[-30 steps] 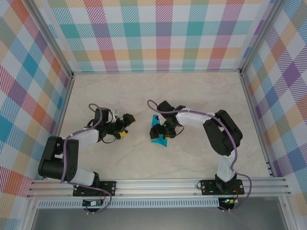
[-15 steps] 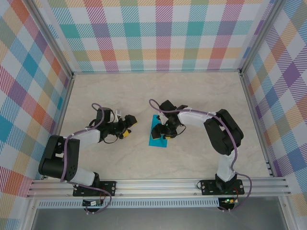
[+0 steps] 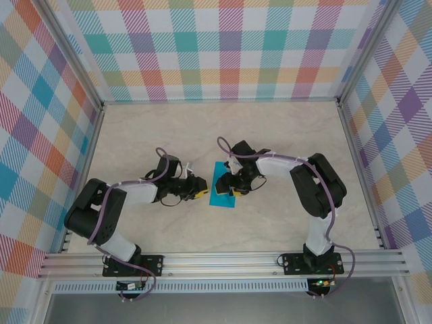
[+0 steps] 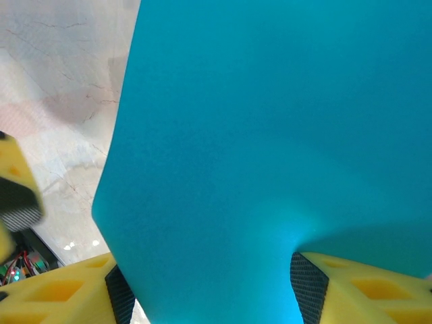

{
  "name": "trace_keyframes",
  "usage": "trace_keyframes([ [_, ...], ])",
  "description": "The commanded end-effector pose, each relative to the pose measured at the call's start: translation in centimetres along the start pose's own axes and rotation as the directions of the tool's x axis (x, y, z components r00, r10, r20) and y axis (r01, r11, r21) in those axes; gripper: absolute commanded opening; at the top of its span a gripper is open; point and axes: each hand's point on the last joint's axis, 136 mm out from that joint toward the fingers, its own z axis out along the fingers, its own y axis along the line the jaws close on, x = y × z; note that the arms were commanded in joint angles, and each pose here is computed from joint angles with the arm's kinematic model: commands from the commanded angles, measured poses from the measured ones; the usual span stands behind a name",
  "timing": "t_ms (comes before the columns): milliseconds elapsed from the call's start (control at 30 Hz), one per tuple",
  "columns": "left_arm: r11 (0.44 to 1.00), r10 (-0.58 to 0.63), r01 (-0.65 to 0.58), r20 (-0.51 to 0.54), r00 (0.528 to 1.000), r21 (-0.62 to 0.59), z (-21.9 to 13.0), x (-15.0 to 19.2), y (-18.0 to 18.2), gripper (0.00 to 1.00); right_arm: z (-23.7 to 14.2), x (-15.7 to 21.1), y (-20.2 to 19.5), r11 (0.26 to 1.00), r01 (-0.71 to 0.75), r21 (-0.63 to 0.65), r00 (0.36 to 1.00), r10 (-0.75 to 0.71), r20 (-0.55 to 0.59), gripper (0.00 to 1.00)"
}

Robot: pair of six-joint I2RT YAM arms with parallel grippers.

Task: Fold a paper plane with a square sheet of paper (pick it up from the middle)
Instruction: Fold the triangle a second time at the center of the table.

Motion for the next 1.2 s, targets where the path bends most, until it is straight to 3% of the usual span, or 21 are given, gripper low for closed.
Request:
trace_keyframes([
  [0,1.000,0.016,-0.016,-0.020,1.000,0.020,1.6,0.0,-1.0,0.18,0.9,0.1,-2.2,0.999,-0.027,0.048,1.000,0.026,0.016,0.65],
  [367,0.999,-0.027,0.024,-0.079,0.996,-0.048,4.3,1.7,1.5,0.03,-0.7,-1.1,0.0,0.999,0.011,-0.051,0.996,-0.006,0.084,0.67],
  [867,0.996,-0.036,0.030,-0.072,0.997,-0.083,4.7,1.4,2.4,0.01,-5.2,-3.3,3.2,0.987,0.042,-0.154,0.978,-0.009,0.208,0.74],
  [967,0.996,-0.033,0.027,-0.071,0.997,-0.082,4.7,1.4,2.4,0.01,-5.2,-3.9,2.0,0.995,0.003,-0.099,0.974,0.020,0.226,0.69],
  [1167,0.997,-0.017,0.012,-0.070,0.997,-0.072,4.6,1.2,1.7,0.01,-3.6,-4.1,-0.8,0.996,-0.084,0.016,0.981,0.079,0.174,0.47],
])
